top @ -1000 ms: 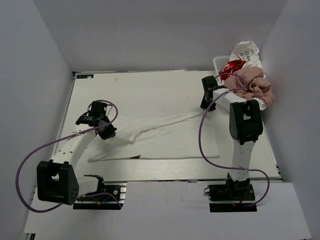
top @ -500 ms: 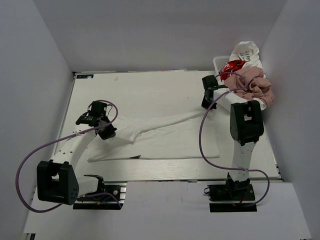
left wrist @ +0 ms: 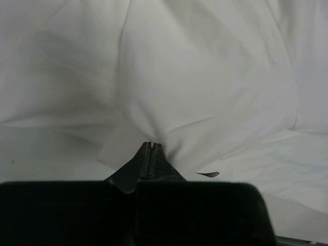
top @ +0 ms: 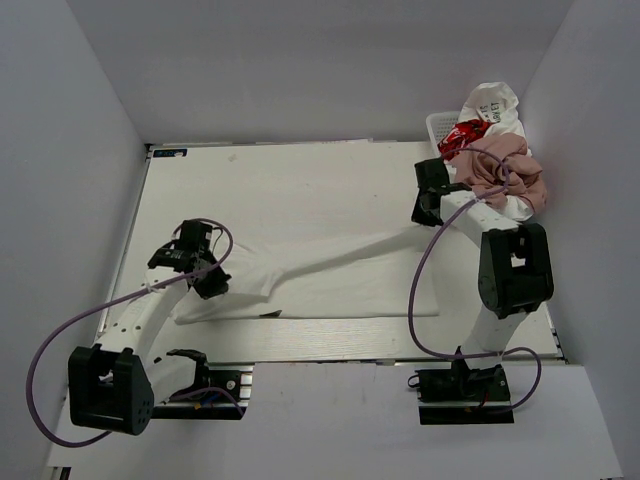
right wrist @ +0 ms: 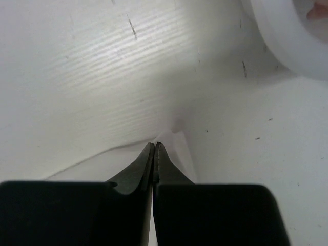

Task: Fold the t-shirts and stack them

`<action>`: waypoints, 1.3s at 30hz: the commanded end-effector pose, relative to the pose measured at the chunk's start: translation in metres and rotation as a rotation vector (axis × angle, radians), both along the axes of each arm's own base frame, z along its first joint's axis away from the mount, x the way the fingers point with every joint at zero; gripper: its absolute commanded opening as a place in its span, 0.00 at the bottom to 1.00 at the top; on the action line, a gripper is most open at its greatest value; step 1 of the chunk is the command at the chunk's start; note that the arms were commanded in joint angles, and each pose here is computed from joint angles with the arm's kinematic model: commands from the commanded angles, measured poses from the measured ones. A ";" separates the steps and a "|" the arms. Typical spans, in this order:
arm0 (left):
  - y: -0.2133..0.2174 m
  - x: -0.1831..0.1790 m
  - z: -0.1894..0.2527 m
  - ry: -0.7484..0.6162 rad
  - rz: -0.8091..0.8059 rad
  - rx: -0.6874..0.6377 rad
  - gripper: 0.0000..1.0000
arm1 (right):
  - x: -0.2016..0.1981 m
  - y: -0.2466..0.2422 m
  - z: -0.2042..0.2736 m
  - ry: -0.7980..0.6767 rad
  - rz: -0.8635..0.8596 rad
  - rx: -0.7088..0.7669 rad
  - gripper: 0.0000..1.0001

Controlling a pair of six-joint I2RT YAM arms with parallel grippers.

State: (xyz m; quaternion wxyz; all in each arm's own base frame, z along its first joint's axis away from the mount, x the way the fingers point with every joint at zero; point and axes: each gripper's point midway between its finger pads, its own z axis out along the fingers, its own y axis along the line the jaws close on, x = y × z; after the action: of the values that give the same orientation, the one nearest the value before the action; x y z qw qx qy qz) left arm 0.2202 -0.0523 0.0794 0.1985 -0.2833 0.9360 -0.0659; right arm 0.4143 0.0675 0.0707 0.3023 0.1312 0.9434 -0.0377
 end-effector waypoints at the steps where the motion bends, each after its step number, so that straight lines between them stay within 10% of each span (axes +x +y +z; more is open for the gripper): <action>1: -0.003 -0.012 -0.006 0.033 0.011 -0.024 0.00 | -0.011 -0.010 -0.007 0.008 -0.008 -0.045 0.00; 7: 0.004 -0.018 -0.013 0.077 0.075 0.006 0.00 | -0.048 -0.016 -0.033 0.063 -0.044 -0.027 0.00; 8: 0.005 -0.021 -0.014 0.091 0.075 0.009 0.07 | -0.054 -0.016 -0.037 0.081 -0.053 -0.027 0.23; 12: 0.006 -0.015 -0.004 0.079 0.079 0.017 0.46 | -0.057 -0.027 -0.020 0.048 -0.117 -0.057 0.62; 14: 0.005 -0.010 0.009 0.050 0.079 0.011 0.99 | -0.053 -0.027 -0.006 0.018 -0.122 -0.053 0.73; 17: 0.004 0.008 0.025 -0.030 0.094 0.002 0.99 | -0.043 -0.011 0.022 -0.062 -0.045 0.008 0.90; 21: -0.010 0.061 0.045 -0.191 0.055 -0.062 0.99 | -0.041 0.034 0.037 -0.139 0.158 0.139 0.90; 33: -0.014 0.136 -0.070 0.094 0.004 0.027 0.99 | -0.085 0.099 -0.047 0.090 0.335 0.286 0.90; 39: -0.032 0.243 -0.109 0.103 -0.065 0.024 0.99 | -0.167 0.094 -0.083 0.229 0.352 0.254 0.90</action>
State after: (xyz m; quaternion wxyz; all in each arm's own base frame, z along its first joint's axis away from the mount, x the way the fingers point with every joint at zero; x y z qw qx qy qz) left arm 0.4158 -0.0807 0.0196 0.1402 -0.2750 0.9503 -0.0410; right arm 0.3199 0.1698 0.0262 0.2768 0.0024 0.9510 0.1375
